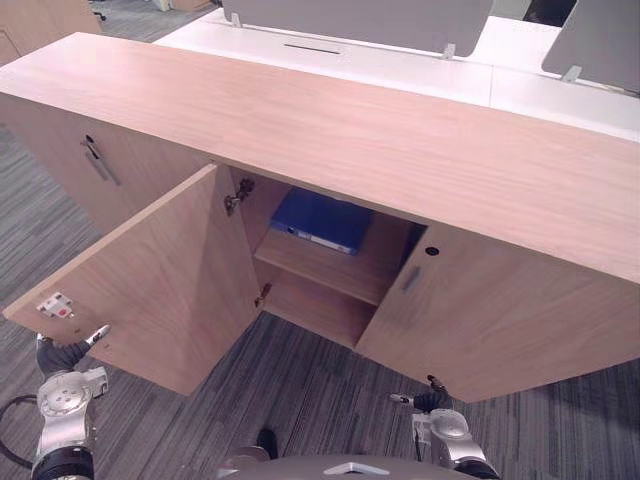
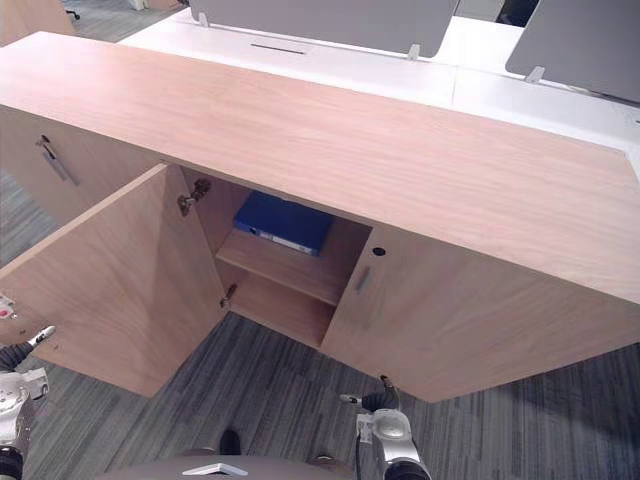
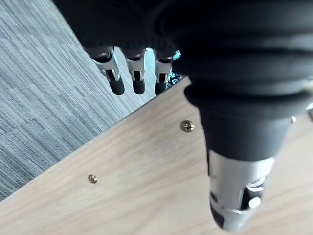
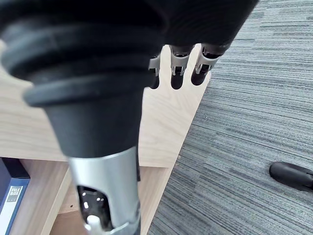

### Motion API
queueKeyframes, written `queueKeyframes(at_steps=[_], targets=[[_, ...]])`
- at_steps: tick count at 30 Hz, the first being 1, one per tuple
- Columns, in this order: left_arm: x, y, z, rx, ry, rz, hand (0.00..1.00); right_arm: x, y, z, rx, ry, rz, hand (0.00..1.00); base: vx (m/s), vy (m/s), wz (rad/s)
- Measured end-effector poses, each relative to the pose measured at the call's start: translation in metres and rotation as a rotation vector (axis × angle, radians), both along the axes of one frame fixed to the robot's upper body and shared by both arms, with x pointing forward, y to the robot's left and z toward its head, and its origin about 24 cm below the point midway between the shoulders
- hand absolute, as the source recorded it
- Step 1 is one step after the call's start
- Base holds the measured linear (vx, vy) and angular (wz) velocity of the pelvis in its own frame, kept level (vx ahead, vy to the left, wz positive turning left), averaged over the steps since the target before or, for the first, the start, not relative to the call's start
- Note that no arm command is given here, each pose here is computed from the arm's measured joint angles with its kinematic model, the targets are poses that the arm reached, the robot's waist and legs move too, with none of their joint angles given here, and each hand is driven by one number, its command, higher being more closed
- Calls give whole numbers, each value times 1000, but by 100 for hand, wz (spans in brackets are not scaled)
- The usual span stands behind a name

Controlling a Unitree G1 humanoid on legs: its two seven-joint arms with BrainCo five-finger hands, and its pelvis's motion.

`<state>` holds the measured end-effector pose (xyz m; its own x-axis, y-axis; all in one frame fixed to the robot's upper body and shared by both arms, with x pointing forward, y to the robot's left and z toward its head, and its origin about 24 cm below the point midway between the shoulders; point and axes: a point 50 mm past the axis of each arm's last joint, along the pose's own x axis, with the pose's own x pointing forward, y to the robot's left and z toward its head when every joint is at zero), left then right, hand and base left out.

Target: Walk over to the cabinet, pick up the folder, carry it to the office cabinet, place the folder inside the office cabinet, then close the office cabinet door

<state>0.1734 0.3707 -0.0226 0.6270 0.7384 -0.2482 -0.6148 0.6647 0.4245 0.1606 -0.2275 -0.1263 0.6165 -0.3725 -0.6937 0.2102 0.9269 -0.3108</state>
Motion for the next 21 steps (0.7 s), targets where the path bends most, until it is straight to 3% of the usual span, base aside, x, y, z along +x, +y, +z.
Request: queueKeyframes(at_steps=[8, 21], targets=[[-3, -20, -1, -5, -28, -58, 0, -9, 0, -4, 4, 26, -5, 0, 0, 0, 0], [-28, -95, -32, -180, 18, -268, 0, -13, 2, -6, 12, 41, -7, 0, -39, 4, 1]])
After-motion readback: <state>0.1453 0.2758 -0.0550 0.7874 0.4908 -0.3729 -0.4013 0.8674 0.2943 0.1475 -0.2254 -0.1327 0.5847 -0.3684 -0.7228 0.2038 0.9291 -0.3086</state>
